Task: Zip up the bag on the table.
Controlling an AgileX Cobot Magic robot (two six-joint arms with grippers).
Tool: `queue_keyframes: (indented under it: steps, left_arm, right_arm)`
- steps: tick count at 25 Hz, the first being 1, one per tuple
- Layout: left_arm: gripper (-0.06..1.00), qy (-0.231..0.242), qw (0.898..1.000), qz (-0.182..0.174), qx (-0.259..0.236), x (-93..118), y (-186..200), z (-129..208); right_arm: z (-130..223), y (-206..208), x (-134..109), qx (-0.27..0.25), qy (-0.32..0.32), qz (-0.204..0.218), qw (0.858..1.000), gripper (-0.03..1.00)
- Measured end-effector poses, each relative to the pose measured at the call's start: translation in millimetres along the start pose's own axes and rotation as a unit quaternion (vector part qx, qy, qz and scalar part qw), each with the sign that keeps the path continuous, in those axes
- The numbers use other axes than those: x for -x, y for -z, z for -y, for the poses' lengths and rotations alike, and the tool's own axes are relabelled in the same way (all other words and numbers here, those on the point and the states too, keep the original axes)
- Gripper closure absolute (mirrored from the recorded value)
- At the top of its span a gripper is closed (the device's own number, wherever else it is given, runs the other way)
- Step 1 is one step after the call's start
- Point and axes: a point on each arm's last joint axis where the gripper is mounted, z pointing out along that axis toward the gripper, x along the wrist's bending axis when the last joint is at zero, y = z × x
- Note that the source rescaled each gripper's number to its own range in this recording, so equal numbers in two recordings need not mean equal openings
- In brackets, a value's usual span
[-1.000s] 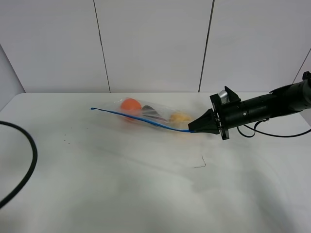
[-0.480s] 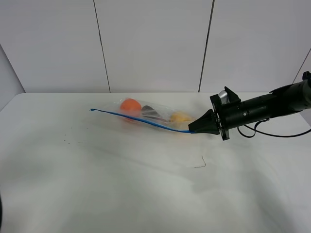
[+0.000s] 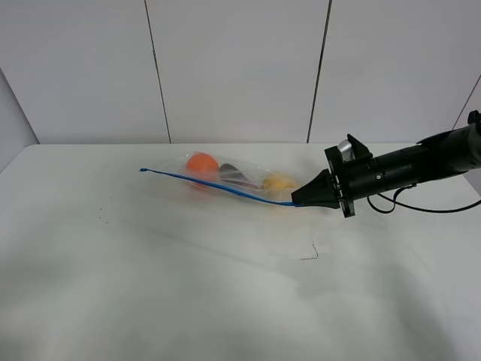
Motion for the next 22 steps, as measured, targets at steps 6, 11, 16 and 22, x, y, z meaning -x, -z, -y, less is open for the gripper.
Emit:
queue_keyframes:
  steps: [6, 11, 16, 22]
  left_arm:
    - [-0.03, 0.000, 1.000, 0.002, 0.002, 0, 0, 0]
    - [-0.03, 0.000, 1.000, 0.002, 0.002, 0, 0, 0]
    - [-0.03, 0.000, 1.000, 0.002, 0.002, 0, 0, 0]
    - [-0.03, 0.000, 1.000, 0.002, 0.002, 0, 0, 0]
  right_arm:
    - [1, 0, 0, -0.003, -0.005, 0.002, 1.000, 0.91]
    - [4, 0, 3, -0.022, -0.008, 0.015, 1.000, 0.30]
    - [-13, 12, -4, -0.064, -0.009, 0.087, 0.994, 0.02]
    - [-48, 45, -26, -0.096, 0.027, 0.311, 0.945, 0.00]
